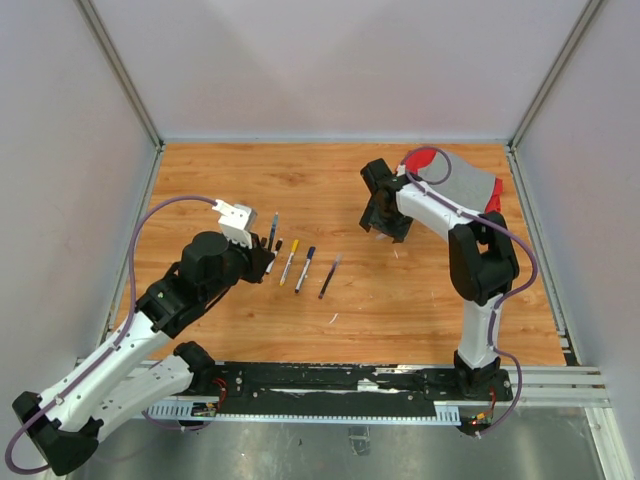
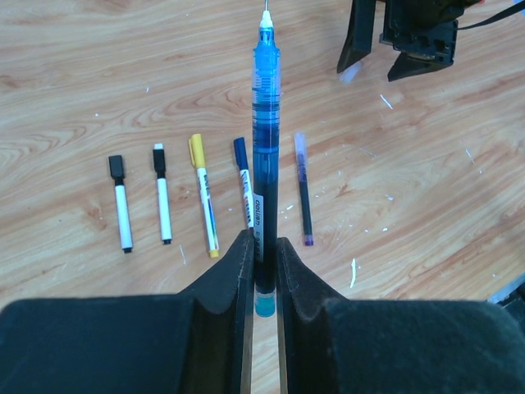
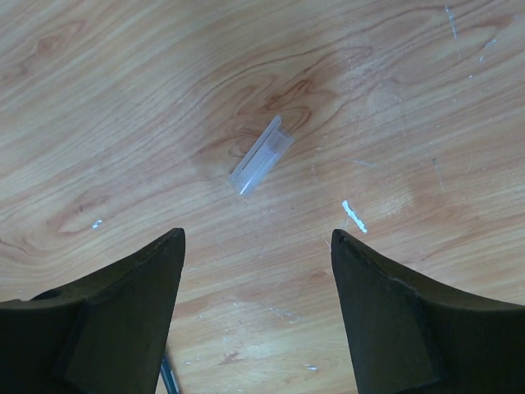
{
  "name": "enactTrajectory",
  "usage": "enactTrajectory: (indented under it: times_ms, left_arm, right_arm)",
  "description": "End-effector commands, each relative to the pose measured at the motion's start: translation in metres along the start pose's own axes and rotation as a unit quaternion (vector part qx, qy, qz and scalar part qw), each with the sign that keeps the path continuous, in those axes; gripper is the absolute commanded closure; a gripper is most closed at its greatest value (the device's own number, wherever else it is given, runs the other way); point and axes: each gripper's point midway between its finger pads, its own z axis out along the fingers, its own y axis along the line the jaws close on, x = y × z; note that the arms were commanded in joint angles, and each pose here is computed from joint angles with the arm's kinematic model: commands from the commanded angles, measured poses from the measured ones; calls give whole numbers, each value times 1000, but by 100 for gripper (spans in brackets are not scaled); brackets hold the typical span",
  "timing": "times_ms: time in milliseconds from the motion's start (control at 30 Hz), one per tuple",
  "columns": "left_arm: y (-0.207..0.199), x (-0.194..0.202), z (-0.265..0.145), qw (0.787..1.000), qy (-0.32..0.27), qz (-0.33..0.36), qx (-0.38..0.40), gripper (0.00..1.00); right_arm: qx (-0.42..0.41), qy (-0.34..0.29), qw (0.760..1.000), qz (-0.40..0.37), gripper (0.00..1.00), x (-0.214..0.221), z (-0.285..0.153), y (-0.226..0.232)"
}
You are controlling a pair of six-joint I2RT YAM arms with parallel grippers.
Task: Insert the pens into the pen caps
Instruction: Move the pen cap to the center of the board.
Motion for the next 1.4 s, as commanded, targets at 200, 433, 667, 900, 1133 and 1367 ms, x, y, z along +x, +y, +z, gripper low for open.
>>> enactTrajectory:
  times_ms: [200,433,667,900,1133,1367]
  left_arm:
    - [0,2,6,1000,3,10,4,100]
    - [0,3,6,1000,3,10,4,100]
    - [0,3,6,1000,3,11,4,100]
    - [1,2,6,1000,2,11,2,100]
    - [1,2,6,1000,2,11,2,99]
    - [0,2,6,1000,2,12,3,99]
  right_arm:
    - [37,1,996,86,34,-10,21,-15]
    - [42,7,994,98,42,-13,34,-14]
    - [48,12,994,97,45,-12,42,-15]
    - [57,23,994,88,62,-7,53,-17]
    - [26,38,998,48,81,0,52,-14]
    - [-26,48,998,-12,90,19,49,-22]
